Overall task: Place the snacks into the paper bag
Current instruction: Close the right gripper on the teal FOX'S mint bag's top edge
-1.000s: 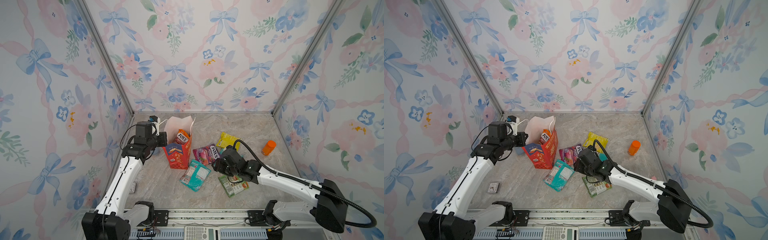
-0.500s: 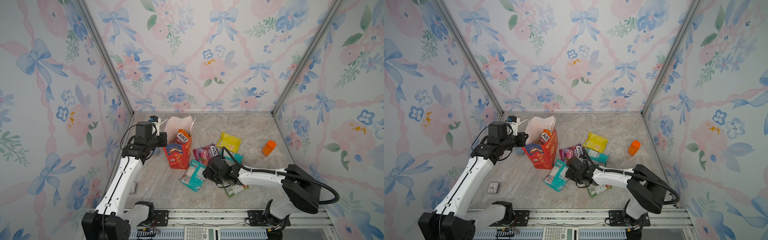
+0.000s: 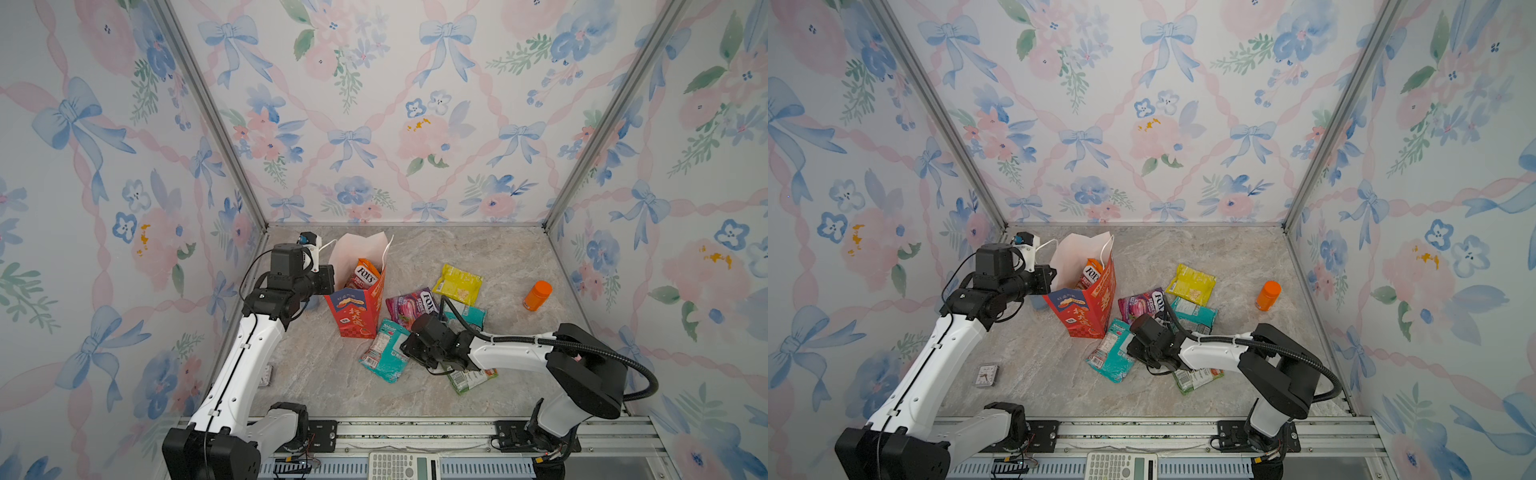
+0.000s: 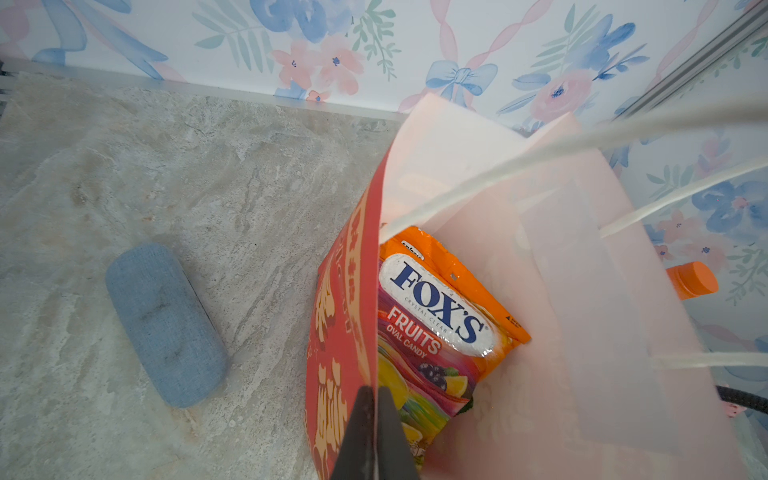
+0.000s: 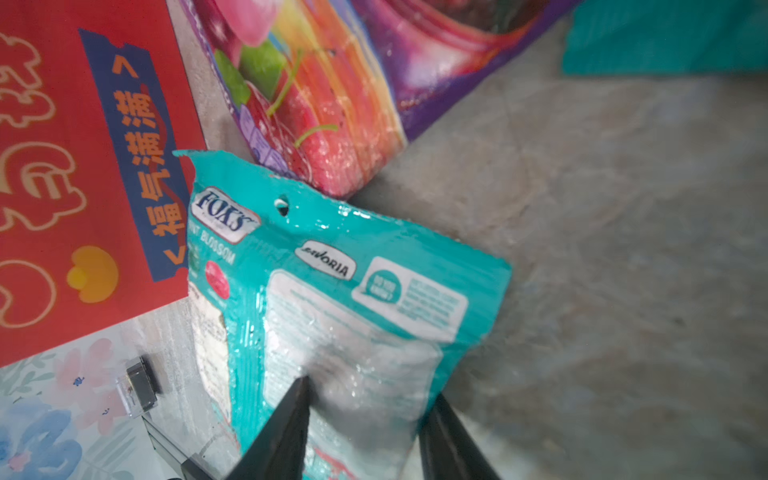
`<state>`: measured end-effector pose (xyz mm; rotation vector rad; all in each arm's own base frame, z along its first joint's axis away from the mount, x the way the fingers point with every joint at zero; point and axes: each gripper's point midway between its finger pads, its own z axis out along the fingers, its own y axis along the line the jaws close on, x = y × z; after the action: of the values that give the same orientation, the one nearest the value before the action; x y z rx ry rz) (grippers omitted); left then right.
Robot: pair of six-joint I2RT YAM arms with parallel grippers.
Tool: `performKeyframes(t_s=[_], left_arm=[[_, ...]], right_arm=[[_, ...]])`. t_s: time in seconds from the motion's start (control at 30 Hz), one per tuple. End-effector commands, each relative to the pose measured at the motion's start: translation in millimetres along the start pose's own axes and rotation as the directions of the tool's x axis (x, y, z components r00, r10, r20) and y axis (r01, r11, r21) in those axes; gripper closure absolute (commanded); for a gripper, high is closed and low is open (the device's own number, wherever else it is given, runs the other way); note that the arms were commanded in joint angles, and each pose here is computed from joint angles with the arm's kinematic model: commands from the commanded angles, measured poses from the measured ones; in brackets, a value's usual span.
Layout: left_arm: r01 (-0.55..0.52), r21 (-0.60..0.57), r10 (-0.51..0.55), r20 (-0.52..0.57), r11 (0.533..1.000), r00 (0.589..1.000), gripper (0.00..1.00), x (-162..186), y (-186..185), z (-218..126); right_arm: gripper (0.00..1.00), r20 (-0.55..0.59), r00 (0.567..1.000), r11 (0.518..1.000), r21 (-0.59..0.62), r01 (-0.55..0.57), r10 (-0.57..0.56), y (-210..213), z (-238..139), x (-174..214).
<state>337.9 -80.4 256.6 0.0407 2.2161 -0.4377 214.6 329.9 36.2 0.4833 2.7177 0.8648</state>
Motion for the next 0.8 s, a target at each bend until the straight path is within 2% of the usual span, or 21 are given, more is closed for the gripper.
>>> performKeyframes(t_s=[0.0, 0.27, 0.67, 0.77], left_arm=[[-0.037, 0.021, 0.036, 0.021, 0.999, 0.999, 1.0, -3.4, -5.9, -6.6], [-0.036, 0.018, 0.036, 0.017, 0.999, 0.999, 1.0, -2.4, -4.9, -5.1], [-0.039, 0.012, 0.039, 0.014, 0.999, 0.999, 1.0, -2.4, -3.3, -3.8], [-0.037, 0.013, 0.037, 0.013, 0.999, 0.999, 1.0, -2.6, -3.5, -3.8]], right_arm=[[0.61, -0.008, 1.0, 1.0, -0.016, -0.009, 0.009, -0.1, 3.8, 4.8], [0.83, -0.006, 1.0, 1.0, -0.002, -0.014, 0.014, -6.1, 9.0, 3.8], [0.99, 0.027, 1.0, 1.0, -0.011, 0.009, -0.009, 0.2, -2.9, -3.9], [1.0, 0.04, 0.999, 1.0, -0.011, 0.026, -0.025, 2.5, -7.4, -6.4]])
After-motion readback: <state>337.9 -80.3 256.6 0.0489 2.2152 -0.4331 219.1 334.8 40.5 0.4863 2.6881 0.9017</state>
